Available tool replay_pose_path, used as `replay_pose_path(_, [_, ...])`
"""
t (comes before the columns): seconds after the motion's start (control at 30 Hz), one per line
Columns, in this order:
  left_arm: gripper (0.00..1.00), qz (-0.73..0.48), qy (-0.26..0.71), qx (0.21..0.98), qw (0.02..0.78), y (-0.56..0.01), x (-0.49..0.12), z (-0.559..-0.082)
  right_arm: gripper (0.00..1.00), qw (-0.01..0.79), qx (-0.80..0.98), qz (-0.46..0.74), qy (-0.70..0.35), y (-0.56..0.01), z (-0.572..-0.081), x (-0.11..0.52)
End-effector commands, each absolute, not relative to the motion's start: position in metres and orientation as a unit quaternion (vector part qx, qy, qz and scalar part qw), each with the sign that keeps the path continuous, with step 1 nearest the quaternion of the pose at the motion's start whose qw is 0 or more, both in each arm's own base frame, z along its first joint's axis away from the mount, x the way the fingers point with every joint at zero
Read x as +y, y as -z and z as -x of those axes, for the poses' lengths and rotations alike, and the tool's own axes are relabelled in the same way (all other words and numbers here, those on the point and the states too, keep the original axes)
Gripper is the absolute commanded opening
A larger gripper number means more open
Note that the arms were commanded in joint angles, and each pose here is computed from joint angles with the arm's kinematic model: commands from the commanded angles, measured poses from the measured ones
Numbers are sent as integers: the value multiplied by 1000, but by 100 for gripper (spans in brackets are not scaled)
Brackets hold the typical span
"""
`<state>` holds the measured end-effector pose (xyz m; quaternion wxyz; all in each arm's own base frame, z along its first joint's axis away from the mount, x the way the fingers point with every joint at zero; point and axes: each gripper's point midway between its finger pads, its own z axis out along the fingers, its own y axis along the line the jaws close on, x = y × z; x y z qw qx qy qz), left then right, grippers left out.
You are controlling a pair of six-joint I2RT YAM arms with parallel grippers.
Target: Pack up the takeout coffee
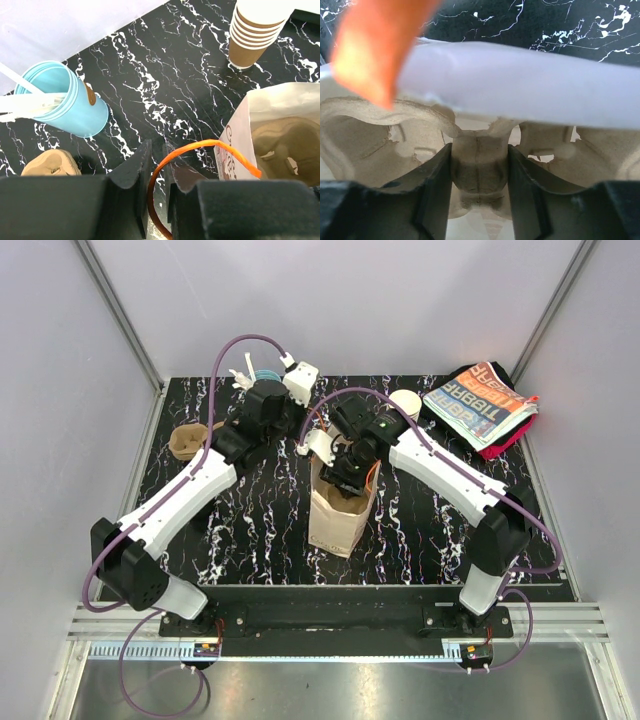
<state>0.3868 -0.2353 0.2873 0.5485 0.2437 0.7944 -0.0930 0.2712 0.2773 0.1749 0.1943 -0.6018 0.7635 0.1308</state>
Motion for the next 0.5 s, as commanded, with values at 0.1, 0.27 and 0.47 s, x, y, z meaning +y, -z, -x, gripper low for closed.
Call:
replay_pose_path(0.1, [18,-229,116,763,593,-323,-240,-387,66,227,755,603,-121,-203,-278,278])
replay_pose_path(0.27, [18,-230,117,764,591,-322,-240,-387,85,228,752,604,-131,-209,-275,279])
replay_pose_path(0.47, [18,-232,117,764,591,-322,-240,-387,97,236,748,604,-142,-222,-272,282])
